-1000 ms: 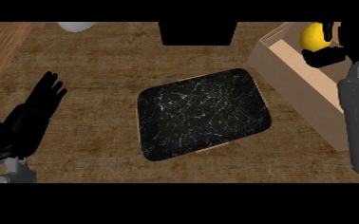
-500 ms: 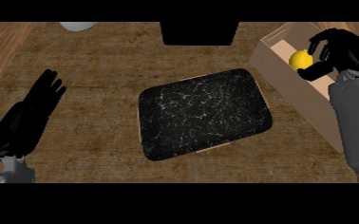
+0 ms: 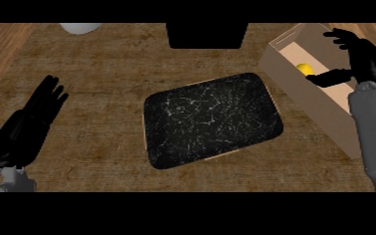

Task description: Pick the lemon from the tray and place it in the cardboard box

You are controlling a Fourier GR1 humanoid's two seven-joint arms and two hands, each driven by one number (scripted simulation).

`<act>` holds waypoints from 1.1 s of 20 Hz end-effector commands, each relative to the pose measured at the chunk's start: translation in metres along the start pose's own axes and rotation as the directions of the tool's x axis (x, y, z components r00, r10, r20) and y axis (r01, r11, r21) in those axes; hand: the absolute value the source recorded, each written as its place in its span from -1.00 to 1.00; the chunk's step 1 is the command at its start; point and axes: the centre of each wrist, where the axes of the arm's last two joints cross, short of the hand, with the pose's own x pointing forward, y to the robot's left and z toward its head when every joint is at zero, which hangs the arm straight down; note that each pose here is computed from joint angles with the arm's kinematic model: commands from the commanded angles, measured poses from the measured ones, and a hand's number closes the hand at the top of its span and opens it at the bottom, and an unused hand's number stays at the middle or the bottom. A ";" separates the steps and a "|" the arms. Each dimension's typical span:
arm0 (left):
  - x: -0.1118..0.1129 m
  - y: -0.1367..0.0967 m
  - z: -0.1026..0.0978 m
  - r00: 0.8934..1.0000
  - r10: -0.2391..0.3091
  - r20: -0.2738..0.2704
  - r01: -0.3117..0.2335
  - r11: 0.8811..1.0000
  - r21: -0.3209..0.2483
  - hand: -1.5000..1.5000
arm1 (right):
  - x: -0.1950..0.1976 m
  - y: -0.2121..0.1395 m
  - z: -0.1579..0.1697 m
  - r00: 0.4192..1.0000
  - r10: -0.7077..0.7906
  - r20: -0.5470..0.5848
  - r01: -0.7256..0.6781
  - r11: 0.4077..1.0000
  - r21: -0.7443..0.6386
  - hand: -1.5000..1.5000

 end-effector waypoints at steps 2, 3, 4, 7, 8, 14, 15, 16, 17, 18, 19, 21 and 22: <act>-0.012 -0.001 0.010 1.000 0.004 -0.005 -0.004 1.000 0.014 0.00 | -0.015 -0.011 0.006 0.959 -0.282 0.011 0.279 0.942 -0.188 -1.00; -0.009 -0.003 0.005 1.000 0.009 0.002 -0.009 1.000 0.015 0.00 | -0.007 -0.023 0.001 0.941 -0.336 0.027 0.334 0.920 -0.205 -1.00; 0.000 0.012 -0.001 1.000 0.003 0.005 -0.003 1.000 0.018 0.00 | -0.003 -0.013 0.003 0.927 -0.374 0.016 0.368 0.901 -0.231 -1.00; -0.009 -0.013 0.010 1.000 0.006 0.005 -0.006 1.000 0.001 0.00 | -0.034 -0.041 0.006 0.886 -0.464 0.022 0.452 0.851 -0.268 -1.00; -0.016 -0.010 0.005 1.000 -0.001 -0.017 0.001 1.000 0.019 0.00 | -0.053 -0.043 0.016 0.870 -0.493 0.018 0.478 0.832 -0.283 -1.00; 0.007 0.008 -0.015 1.000 0.023 -0.007 -0.023 1.000 -0.001 0.00 | -0.073 -0.087 0.020 0.825 -0.565 0.011 0.544 0.789 -0.287 -1.00; 0.015 0.010 -0.006 1.000 0.012 0.006 -0.012 1.000 0.007 0.00 | -0.101 -0.101 0.023 0.814 -0.581 0.014 0.551 0.764 -0.335 -1.00; -0.013 0.013 0.000 1.000 0.008 -0.001 -0.008 1.000 0.003 0.00 | -0.100 -0.104 0.034 0.812 -0.582 0.034 0.564 0.769 -0.300 -1.00; 0.003 0.010 -0.008 1.000 0.003 -0.019 -0.002 1.000 0.019 0.00 | -0.126 -0.115 0.039 0.816 -0.577 0.032 0.556 0.768 -0.318 -1.00; 0.014 0.009 -0.006 1.000 0.014 -0.003 -0.014 1.000 -0.002 0.00 | -0.126 -0.112 0.044 0.808 -0.589 0.027 0.571 0.770 -0.286 -1.00; -0.010 -0.018 -0.004 1.000 0.019 0.008 -0.019 1.000 0.013 0.00 | -0.146 -0.128 0.054 0.823 -0.567 0.034 0.553 0.787 -0.274 -1.00; 0.013 -0.001 0.000 1.000 0.005 0.008 -0.005 1.000 0.006 0.00 | -0.150 -0.122 0.053 0.820 -0.570 0.055 0.563 0.785 -0.259 -1.00; 0.004 -0.018 0.012 1.000 -0.001 0.002 0.001 1.000 0.011 0.00 | -0.165 -0.136 0.060 0.830 -0.556 0.036 0.544 0.794 -0.270 -1.00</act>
